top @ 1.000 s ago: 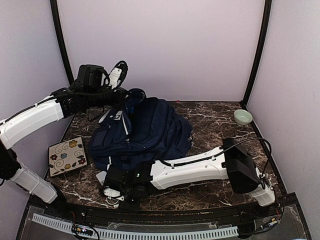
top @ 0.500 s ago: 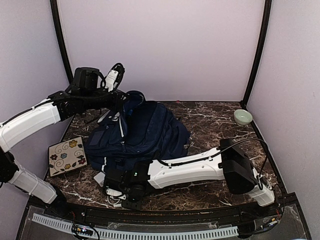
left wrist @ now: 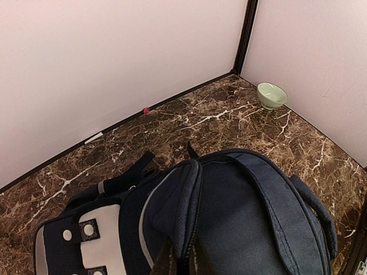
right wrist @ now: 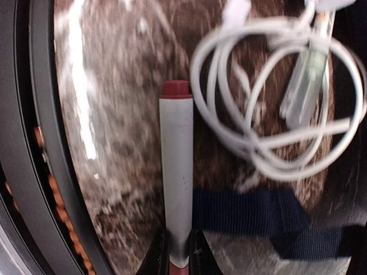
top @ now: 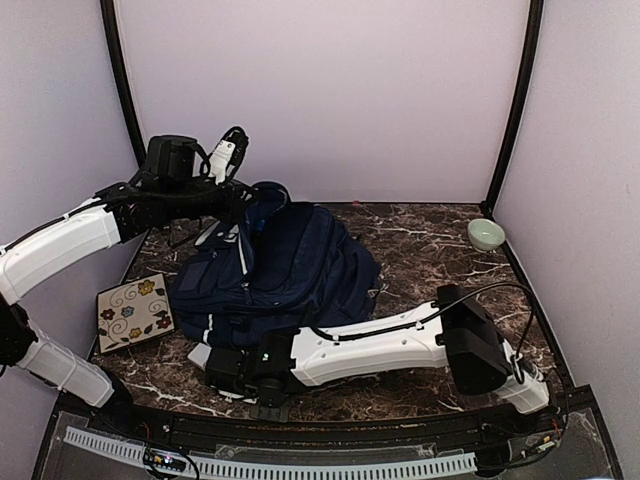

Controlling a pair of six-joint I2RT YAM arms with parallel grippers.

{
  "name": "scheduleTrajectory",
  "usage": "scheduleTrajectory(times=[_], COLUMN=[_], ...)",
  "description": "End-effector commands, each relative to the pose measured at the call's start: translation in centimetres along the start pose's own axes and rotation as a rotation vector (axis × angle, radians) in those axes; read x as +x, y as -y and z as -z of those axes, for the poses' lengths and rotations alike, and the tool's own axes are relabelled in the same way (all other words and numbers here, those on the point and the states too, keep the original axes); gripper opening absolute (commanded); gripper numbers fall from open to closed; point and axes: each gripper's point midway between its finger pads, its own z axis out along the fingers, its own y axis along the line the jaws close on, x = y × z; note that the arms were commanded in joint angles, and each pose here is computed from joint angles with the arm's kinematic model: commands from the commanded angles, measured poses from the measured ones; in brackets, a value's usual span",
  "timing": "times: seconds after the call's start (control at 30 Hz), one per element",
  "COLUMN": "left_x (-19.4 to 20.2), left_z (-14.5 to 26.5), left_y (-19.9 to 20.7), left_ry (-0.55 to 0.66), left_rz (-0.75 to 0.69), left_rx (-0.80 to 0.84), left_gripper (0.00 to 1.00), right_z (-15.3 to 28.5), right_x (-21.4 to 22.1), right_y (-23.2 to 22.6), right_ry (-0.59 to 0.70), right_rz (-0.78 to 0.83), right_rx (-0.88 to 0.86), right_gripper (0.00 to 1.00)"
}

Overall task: Pack the student bag
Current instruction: Pick up the pen from the center of the board, then place the pen in the upper front pocket of the bag.

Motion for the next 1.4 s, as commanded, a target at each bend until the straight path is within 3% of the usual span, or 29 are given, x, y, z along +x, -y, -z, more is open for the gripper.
scheduleTrajectory(times=[0.0,0.13,0.4,0.57,0.67,0.83,0.97,1.0,1.07,1.37], left_x=[-7.0,-6.9,-6.7,-6.8,-6.9,-6.7,-6.6,-6.6,-6.6,-6.6], left_z=[4.0,3.9,3.6,3.8,3.9,3.7,3.6,3.6,3.7,3.7], left_y=[-0.8,-1.0,-1.0,-1.0,-1.0,-1.0,-0.9,-1.0,-1.1,-1.1], left_ry=[0.261,0.257,0.25,0.254,0.257,0.254,0.251,0.251,0.252,0.253], left_rz=[-0.029,-0.028,-0.025,-0.024,-0.027,-0.026,-0.025,-0.025,-0.028,-0.033], left_rx=[-0.038,-0.042,-0.039,-0.038,-0.042,-0.038,-0.034,-0.036,-0.042,-0.045], left_gripper=[0.0,0.0,0.0,0.0,0.0,0.0,0.0,0.0,0.0,0.0], right_z=[0.2,3.8,14.3,23.7,27.9,26.8,25.0,25.0,24.9,17.7], right_x=[4.9,3.2,-1.9,-5.2,-5.0,-0.2,1.0,1.8,1.0,-2.8], right_y=[0.6,1.3,3.1,5.9,10.7,21.2,23.2,25.1,25.8,26.6], right_ry=[-0.129,0.01,0.421,0.787,0.983,1.112,1.14,1.193,1.228,1.117], right_rz=[-0.011,-0.069,-0.22,-0.335,-0.531,-1.124,-1.201,-1.398,-1.455,-1.542], right_rx=[0.052,0.047,-0.05,-0.235,-0.304,-0.244,-0.222,-0.21,-0.244,-0.364], right_gripper=[0.0,0.0,0.0,0.0,0.0,0.0,0.0,0.0,0.0,0.0])
